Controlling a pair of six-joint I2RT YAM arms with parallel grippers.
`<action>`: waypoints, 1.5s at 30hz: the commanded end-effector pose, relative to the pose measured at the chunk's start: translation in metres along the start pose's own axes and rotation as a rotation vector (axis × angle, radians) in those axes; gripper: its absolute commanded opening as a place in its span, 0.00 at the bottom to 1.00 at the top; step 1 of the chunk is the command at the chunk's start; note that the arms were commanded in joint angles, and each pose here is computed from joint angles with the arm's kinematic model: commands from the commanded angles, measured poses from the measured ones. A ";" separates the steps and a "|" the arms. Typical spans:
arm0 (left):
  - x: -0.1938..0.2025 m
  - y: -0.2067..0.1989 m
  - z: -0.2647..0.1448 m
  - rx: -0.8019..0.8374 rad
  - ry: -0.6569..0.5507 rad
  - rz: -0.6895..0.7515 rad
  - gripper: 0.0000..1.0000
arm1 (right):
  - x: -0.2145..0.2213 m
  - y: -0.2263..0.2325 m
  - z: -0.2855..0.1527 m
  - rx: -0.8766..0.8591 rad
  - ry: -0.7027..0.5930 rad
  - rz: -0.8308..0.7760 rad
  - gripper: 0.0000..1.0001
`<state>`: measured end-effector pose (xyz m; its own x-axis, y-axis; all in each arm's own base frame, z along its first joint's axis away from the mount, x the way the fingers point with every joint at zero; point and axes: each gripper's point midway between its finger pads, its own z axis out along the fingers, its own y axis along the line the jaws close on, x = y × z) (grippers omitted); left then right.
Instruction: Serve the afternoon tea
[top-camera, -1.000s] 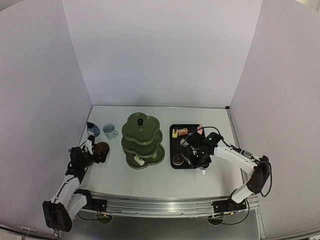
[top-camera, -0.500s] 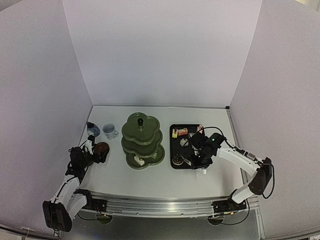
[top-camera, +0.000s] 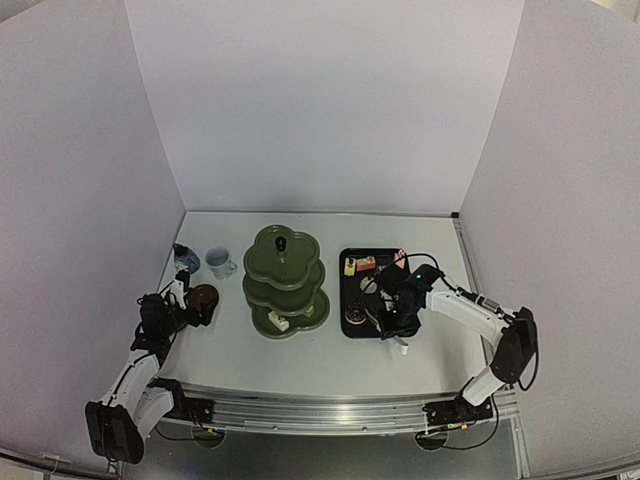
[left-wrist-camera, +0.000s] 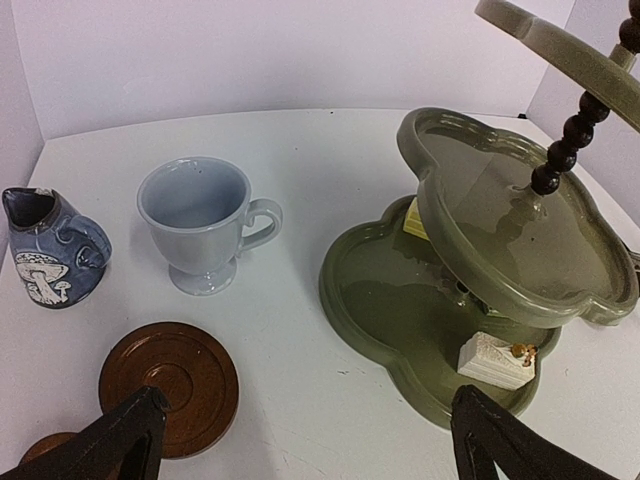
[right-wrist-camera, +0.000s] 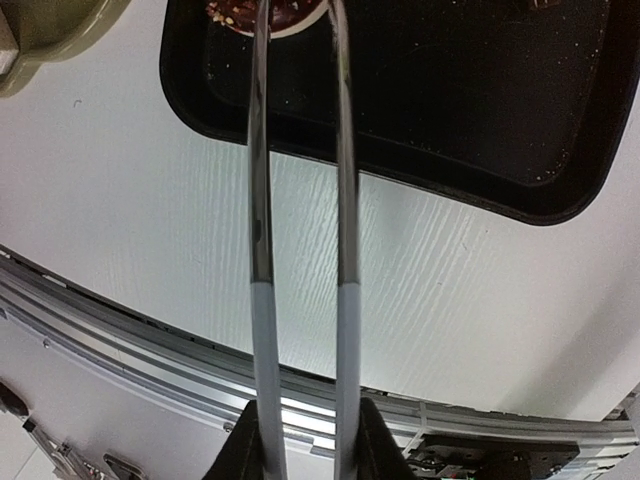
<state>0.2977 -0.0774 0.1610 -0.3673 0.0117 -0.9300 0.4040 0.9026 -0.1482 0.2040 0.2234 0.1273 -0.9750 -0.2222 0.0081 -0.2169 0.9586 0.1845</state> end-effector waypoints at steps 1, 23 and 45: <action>-0.004 0.001 0.000 0.000 -0.019 0.019 0.99 | -0.001 0.008 0.007 -0.047 0.029 0.004 0.12; -0.004 0.003 0.001 -0.009 -0.017 0.015 1.00 | 0.024 0.033 -0.067 -0.158 -0.114 -0.123 0.00; -0.020 0.013 -0.007 -0.084 -0.072 0.040 1.00 | 0.004 0.227 -0.038 -0.251 -0.171 -0.778 0.00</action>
<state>0.2999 -0.0719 0.1617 -0.3601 0.0160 -0.9328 0.3779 0.9166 -0.1302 0.1310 0.3986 0.2063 -0.6444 -0.7294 -0.2295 -0.7499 0.5443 0.3760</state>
